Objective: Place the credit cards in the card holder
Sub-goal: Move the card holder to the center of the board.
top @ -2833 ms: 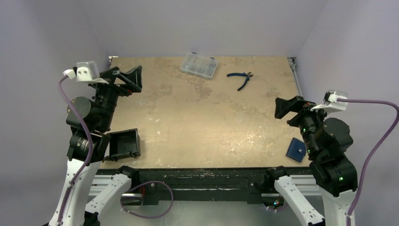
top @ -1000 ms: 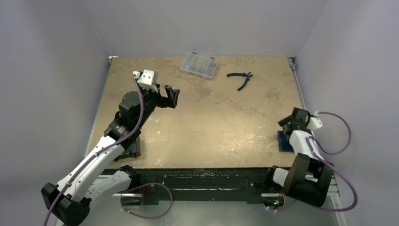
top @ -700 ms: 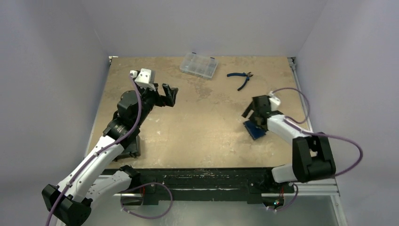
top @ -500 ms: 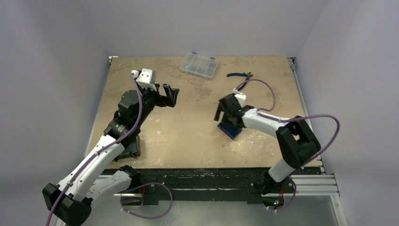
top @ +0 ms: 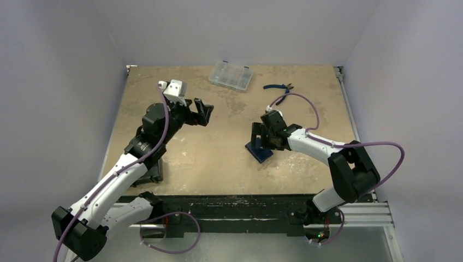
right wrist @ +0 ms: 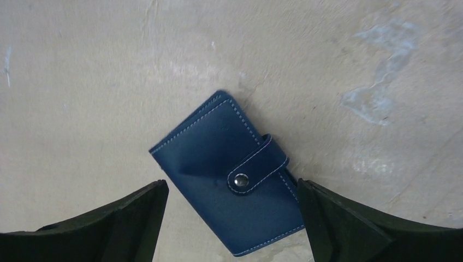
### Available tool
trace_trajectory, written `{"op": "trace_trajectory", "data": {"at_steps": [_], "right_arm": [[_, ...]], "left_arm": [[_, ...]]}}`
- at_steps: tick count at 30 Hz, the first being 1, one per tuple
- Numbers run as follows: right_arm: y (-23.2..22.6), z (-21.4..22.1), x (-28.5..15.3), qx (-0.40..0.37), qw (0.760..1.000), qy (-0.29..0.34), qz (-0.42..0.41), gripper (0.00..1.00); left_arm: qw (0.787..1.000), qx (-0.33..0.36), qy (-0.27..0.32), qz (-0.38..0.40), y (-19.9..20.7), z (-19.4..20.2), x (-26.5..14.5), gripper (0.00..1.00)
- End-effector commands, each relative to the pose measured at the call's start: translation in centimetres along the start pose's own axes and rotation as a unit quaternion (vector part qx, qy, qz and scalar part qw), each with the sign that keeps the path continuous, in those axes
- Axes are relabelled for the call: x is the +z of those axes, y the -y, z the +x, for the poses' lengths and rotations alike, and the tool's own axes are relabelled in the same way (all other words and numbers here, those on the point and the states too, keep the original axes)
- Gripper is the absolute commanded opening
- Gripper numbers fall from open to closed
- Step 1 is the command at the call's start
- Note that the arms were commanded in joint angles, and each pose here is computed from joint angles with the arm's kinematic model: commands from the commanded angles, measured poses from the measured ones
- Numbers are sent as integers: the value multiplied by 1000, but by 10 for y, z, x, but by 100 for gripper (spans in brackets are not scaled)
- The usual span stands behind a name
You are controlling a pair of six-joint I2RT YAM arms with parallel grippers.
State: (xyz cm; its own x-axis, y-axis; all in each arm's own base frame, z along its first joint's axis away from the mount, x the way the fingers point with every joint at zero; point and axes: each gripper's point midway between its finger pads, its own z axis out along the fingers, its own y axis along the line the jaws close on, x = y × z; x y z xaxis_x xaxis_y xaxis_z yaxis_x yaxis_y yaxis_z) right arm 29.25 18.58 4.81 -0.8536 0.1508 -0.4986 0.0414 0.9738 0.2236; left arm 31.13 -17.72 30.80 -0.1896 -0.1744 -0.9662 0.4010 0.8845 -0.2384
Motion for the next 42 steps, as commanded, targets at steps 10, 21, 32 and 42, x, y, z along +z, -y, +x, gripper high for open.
{"op": "trace_trajectory", "data": {"at_steps": [10, 21, 32, 42], "right_arm": [[-89, 55, -17, -71, 978, -24, -195, 80], [-62, 28, -20, -4, 995, 36, -95, 72], [-80, 25, 2, 86, 986, 17, -144, 53], [-47, -14, 10, -42, 997, 63, -29, 48]], "left_arm": [[959, -144, -229, 85, 41, 122, 0, 89], [891, -209, -379, 139, 62, 215, 12, 80], [850, -180, -485, 101, 46, 282, 40, 68], [862, -184, -452, 136, 66, 242, 50, 43]]}}
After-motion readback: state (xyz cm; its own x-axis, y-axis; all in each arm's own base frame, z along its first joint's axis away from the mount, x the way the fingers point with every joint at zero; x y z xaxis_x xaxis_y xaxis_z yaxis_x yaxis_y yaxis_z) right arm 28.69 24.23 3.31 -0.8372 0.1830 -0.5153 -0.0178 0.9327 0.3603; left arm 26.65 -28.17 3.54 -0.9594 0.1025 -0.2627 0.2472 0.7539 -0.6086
